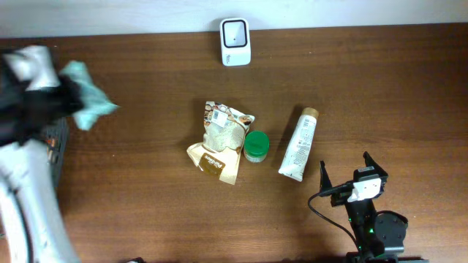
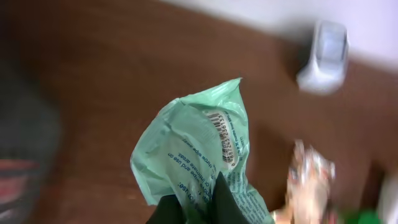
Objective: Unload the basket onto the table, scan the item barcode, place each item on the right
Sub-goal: 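Reach into the basket and grasp the mint-green packet, then place the mint-green packet left of the grain bag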
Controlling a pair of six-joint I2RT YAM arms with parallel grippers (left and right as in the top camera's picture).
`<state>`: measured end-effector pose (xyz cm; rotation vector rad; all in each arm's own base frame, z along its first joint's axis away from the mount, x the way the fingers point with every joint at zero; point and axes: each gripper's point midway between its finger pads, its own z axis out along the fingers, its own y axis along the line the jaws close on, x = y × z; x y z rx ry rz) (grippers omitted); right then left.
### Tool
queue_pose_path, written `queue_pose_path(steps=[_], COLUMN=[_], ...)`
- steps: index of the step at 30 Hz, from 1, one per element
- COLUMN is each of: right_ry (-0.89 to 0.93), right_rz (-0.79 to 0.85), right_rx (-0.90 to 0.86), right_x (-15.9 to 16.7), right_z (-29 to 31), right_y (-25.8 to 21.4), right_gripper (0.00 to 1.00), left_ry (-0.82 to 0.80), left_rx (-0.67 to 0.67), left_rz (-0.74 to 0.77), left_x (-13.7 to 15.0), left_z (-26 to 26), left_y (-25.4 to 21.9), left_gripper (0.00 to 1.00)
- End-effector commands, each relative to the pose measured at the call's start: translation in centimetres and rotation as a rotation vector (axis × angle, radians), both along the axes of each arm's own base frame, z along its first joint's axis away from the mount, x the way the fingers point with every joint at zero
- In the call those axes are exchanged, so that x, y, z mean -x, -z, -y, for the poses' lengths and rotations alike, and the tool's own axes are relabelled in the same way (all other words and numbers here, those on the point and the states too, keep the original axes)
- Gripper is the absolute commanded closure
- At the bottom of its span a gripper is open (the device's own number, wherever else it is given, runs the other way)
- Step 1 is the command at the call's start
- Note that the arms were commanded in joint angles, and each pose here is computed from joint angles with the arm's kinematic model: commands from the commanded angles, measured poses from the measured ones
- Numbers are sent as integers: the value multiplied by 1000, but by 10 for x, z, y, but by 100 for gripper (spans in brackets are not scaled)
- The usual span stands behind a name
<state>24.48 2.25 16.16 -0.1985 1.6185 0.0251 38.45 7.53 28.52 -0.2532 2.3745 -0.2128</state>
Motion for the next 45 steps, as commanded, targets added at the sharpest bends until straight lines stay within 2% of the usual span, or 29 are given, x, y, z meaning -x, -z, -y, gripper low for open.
queue_pose_path(steps=[1, 4, 7, 8, 10, 11, 13, 14, 17, 19, 21, 22, 24, 27, 29, 31, 34, 39, 42, 45], right_ry=[-1, 0, 0, 0, 0, 0, 0, 0, 0, -1, -1, -1, 0, -1, 0, 0, 0, 0, 0, 0], right_rz=[-3, -3, -3, -3, -3, -3, -3, -3, -3, -3, -3, -3, -3, -3, -3, -3, -3, -3, -3, -3], right_rx=[0, 1, 1, 0, 0, 1, 1, 1, 1, 0, 0, 0, 1, 0, 1, 0, 1, 1, 1, 1], right_x=[0, 0, 0, 0, 0, 0, 0, 0, 0, 0, 0, 0, 0, 0, 0, 0, 0, 0, 0, 0], right_z=[-1, -1, -1, -1, -1, -1, -1, -1, -1, -1, -1, -1, -1, -1, -1, -1, -1, -1, -1, -1], right_y=[2, 2, 2, 2, 2, 2, 2, 2, 2, 2, 2, 2, 2, 2, 2, 2, 2, 2, 2, 2], right_gripper=[2, 2, 2, 2, 2, 2, 2, 2, 2, 2, 1, 2, 2, 2, 2, 2, 2, 2, 2, 2], left_ry=[319, 473, 533, 546, 567, 572, 554, 530, 432, 261, -12, -138, -412, -728, -848, -900, -784, -442, -375, -258], left_rx=[-40, -33, -24, -23, -30, -35, -37, -34, -36, -59, -111, -135, -162, -102, -31, 17, 33, 56, 106, 162], left_rz=[-197, -341, -416, -433, -423, -404, -359, -327, -154, -12, 87, 112, 108, 7, -74, -155, -237, -296, -358, -337], left_x=[-17, -24, -23, -22, -23, -28, -41, -51, -82, -88, -68, -51, -7, 52, 78, 91, 84, 59, 51, 40], left_z=[68, 115, 139, 145, 154, 156, 155, 153, 135, 95, 26, -8, -84, -178, -221, -249, -267, -258, -259, -248], left_y=[102, 171, 205, 212, 213, 208, 188, 170, 76, -10, -81, -103, -120, -95, -60, -20, 43, 126, 175, 197], left_gripper=[100, 100, 100, 93, 36, 23, 11, 10, 12, 15, 16, 20, 21, 18, 18, 18, 18, 20, 26, 34])
